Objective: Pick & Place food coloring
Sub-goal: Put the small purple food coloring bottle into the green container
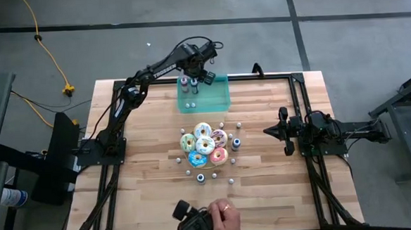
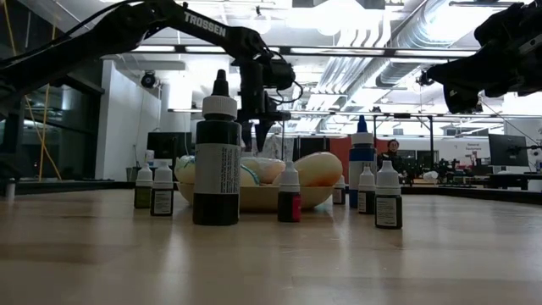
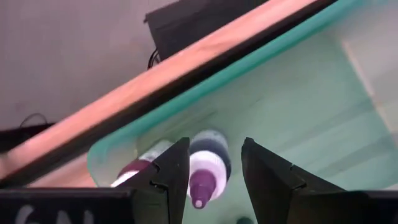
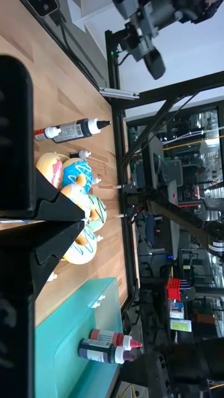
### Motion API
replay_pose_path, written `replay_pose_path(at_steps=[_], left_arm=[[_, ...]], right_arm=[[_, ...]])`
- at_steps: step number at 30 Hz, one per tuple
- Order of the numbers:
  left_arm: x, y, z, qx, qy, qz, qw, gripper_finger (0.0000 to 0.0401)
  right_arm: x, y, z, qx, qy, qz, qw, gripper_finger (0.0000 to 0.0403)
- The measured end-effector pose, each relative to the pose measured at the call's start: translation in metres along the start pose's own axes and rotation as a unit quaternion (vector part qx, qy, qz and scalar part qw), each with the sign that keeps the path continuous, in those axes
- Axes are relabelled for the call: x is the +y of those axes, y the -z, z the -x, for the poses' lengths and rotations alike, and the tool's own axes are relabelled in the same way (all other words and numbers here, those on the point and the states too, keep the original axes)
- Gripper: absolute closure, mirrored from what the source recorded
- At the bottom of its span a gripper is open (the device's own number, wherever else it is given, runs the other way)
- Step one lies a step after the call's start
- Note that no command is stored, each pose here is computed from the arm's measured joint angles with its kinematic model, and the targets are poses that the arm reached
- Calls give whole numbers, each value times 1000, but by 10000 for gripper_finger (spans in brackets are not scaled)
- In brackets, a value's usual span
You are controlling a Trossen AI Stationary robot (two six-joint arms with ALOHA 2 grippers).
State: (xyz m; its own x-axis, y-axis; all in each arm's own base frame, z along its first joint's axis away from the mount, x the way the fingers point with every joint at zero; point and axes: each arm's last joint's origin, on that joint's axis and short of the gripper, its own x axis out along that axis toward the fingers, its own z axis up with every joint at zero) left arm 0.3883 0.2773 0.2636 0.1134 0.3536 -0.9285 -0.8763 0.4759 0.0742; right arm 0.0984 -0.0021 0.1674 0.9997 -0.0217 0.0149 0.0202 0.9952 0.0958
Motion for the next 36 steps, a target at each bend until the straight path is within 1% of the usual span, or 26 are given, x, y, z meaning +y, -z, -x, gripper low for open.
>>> replay_pose_path(at_steps=[4, 10, 13, 16, 20, 22, 24, 26, 29, 31, 36], left_arm=[[3, -6, 16, -35, 22, -18, 999, 265], [6, -7, 44, -66, 57, -94, 992, 259], [5, -4, 58, -78, 65, -139, 985, 234], [2, 2, 72, -78, 69, -172, 980, 192], [0, 19, 93, -52, 52, -185, 980, 135], [0, 31, 104, -25, 46, -188, 981, 115], [-3, 43, 113, 0, 42, -192, 981, 104], [-4, 55, 125, 25, 42, -203, 978, 102], [-11, 67, 140, 13, 58, -217, 974, 105], [-11, 76, 147, 22, 68, -228, 971, 107], [-12, 97, 150, 34, 66, -248, 966, 108]], right_arm=[[0, 0, 0, 0, 0, 0, 1000, 402], [0, 0, 0, 0, 0, 0, 1000, 402], [0, 0, 0, 0, 0, 0, 1000, 402], [0, 0, 0, 0, 0, 0, 1000, 402], [0, 0, 0, 0, 0, 0, 1000, 402], [0, 0, 0, 0, 0, 0, 1000, 402], [0, 0, 0, 0, 0, 0, 1000, 402], [0, 0, 0, 0, 0, 0, 1000, 402], [0, 0, 0, 0, 0, 0, 1000, 402], [0, 0, 0, 0, 0, 0, 1000, 402], [0, 0, 0, 0, 0, 0, 1000, 402]])
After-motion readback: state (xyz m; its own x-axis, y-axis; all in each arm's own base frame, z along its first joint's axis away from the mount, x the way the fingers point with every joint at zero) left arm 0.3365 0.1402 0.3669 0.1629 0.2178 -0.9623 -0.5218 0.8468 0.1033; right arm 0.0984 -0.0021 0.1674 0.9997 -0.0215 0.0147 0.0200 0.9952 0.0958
